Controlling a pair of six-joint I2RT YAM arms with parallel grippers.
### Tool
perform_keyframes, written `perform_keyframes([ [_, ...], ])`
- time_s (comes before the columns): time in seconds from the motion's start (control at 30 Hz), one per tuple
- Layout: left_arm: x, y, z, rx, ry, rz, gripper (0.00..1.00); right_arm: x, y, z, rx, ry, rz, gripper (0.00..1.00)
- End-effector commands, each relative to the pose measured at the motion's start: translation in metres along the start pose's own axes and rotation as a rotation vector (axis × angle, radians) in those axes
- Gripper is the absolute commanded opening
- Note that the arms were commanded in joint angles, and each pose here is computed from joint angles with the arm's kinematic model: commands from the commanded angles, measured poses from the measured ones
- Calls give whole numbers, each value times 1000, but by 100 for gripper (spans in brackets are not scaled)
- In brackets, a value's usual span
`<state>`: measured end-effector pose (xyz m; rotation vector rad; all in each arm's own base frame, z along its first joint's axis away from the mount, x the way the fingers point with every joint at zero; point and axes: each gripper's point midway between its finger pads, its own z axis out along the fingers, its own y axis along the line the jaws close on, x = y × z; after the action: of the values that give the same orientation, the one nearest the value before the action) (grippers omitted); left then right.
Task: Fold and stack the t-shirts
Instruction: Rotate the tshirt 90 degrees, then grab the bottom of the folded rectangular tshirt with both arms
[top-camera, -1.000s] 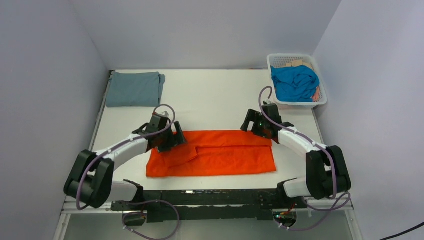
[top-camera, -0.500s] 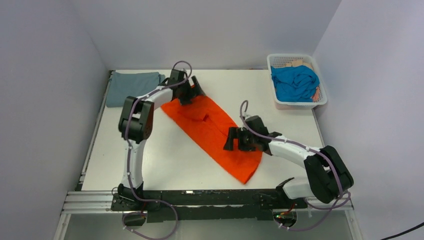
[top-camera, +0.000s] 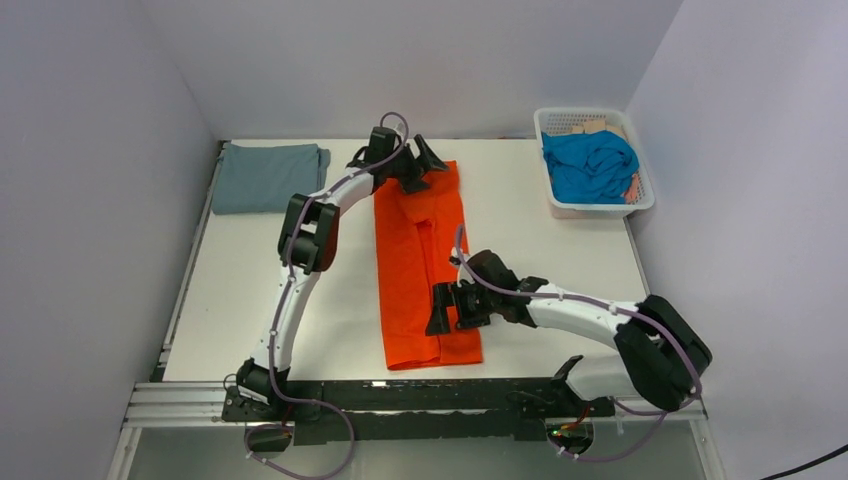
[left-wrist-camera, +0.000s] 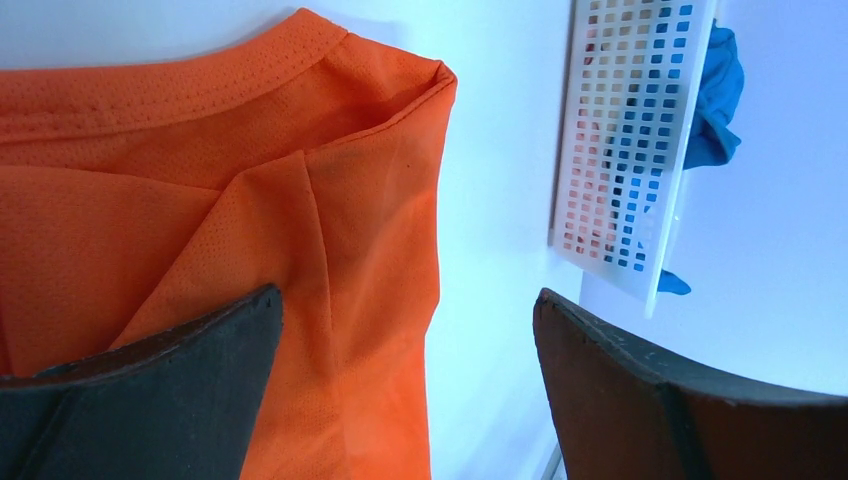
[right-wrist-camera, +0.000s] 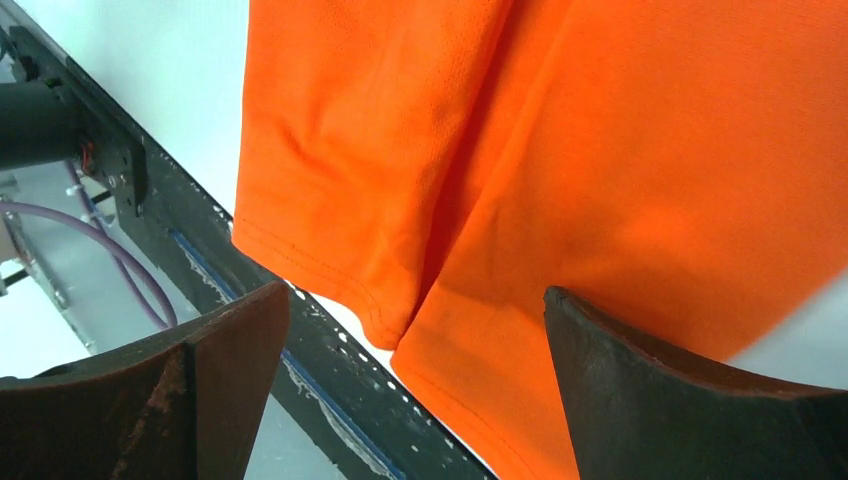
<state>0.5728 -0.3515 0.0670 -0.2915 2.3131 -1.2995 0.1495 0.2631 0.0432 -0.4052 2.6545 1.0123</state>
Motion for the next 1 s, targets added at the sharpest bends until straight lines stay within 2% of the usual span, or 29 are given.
perform_keyframes([
  [0.0,-2,6,11,5,-23,-33,99,-33,5,-29,69,-163,-68,100],
  [0.1,-9,-29,10,147,-28,50,99,-51,-3,-50,140,-318,-39,100],
  [0.23,-10,-98,-8,227,-44,268,99,-60,-10,-72,170,-467,67,100],
  [0.37,-8,-163,-53,261,-80,442,99,-53,-20,-77,203,-471,124,100],
  [0.47,17,-187,-98,275,-15,515,99,-43,-22,-74,212,-413,143,100],
  [0.57,63,-166,-139,158,59,536,99,-30,-30,-67,250,-343,182,100],
  [0.6,79,-165,-166,110,57,550,99,-25,-32,-65,257,-315,197,100],
  [0.73,156,-100,-219,-47,41,509,99,-9,-37,-61,266,-250,254,100],
  [0.8,204,-48,-241,-143,82,421,99,-1,-33,-60,235,-222,265,99],
  [0.97,275,7,-282,-249,123,366,99,17,-36,-63,223,-180,280,98],
])
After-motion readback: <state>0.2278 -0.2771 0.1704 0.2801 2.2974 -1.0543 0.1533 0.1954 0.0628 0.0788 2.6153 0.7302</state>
